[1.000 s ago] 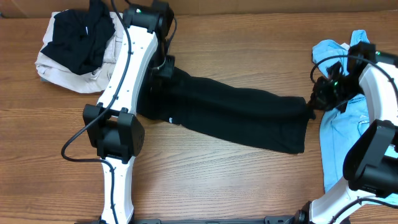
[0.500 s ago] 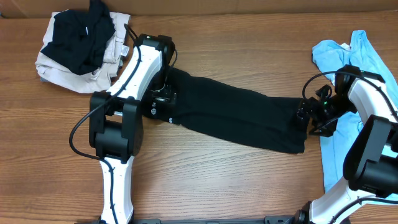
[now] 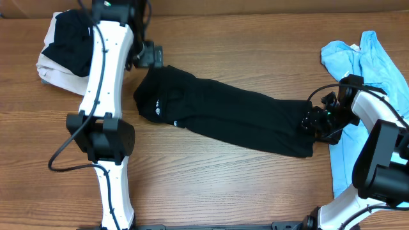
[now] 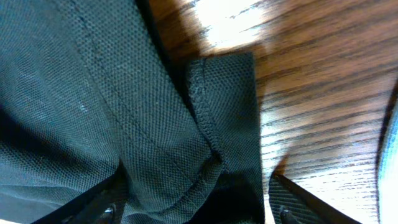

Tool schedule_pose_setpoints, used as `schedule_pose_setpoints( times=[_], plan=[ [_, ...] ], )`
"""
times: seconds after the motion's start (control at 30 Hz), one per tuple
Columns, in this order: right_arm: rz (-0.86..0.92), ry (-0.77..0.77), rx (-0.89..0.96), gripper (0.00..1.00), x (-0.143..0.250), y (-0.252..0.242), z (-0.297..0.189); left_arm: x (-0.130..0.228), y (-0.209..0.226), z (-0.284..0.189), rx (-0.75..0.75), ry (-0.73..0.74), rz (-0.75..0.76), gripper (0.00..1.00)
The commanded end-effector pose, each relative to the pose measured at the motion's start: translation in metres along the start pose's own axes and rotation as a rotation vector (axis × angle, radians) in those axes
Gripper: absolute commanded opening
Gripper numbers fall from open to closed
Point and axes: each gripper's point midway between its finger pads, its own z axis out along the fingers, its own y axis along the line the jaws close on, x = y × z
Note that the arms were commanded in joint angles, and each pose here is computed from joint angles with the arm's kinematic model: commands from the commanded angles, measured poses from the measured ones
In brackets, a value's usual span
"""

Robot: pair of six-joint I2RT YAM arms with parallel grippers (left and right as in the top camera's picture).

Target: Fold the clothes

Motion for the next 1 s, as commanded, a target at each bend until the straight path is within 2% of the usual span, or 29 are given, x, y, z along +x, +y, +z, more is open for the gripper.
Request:
schedule_pose_setpoints(
  times=[0.0, 0.1, 0.17, 0.2, 0.23, 0.3, 0.37, 0.5, 0.7, 0.97],
  plan=[
    [-0.002, 0.015, -0.034, 0.74, 0.010, 0.004, 0.011, -0.016, -0.016, -0.063, 0.131, -0.179, 0.005, 1.00],
    [-0.001, 0.026, -0.076, 0.72, 0.015, 0.008, 0.018, -0.018, -0.023, -0.099, 0.201, -0.275, 0.011, 1.00],
    [-0.002, 0.025, -0.079, 0.65, 0.016, 0.007, 0.021, -0.017, -0.022, -0.115, 0.212, -0.316, 0.011, 1.00],
    [-0.003, 0.021, -0.080, 0.54, 0.016, 0.007, 0.023, -0.016, -0.021, -0.124, 0.215, -0.338, 0.011, 1.00],
    [-0.005, 0.017, -0.089, 0.30, 0.015, 0.009, 0.022, -0.013, -0.019, -0.134, 0.218, -0.363, 0.013, 1.00],
    [-0.005, 0.004, -0.131, 0.15, 0.010, 0.015, 0.018, -0.010, -0.016, -0.145, 0.210, -0.390, 0.012, 1.00],
    [0.002, -0.018, -0.174, 0.05, 0.001, 0.020, 0.010, -0.009, -0.008, -0.152, 0.177, -0.413, 0.004, 1.00],
    [0.028, -0.052, -0.240, 0.04, -0.015, 0.024, -0.015, -0.008, -0.002, -0.158, 0.147, -0.434, 0.004, 1.00],
    [0.042, -0.098, -0.246, 0.04, -0.032, 0.012, -0.070, -0.008, -0.001, -0.159, 0.143, -0.437, 0.014, 1.00],
    [0.045, -0.080, -0.256, 0.04, -0.024, -0.001, -0.123, -0.009, 0.007, -0.158, 0.096, -0.444, 0.001, 1.00]
  ],
)
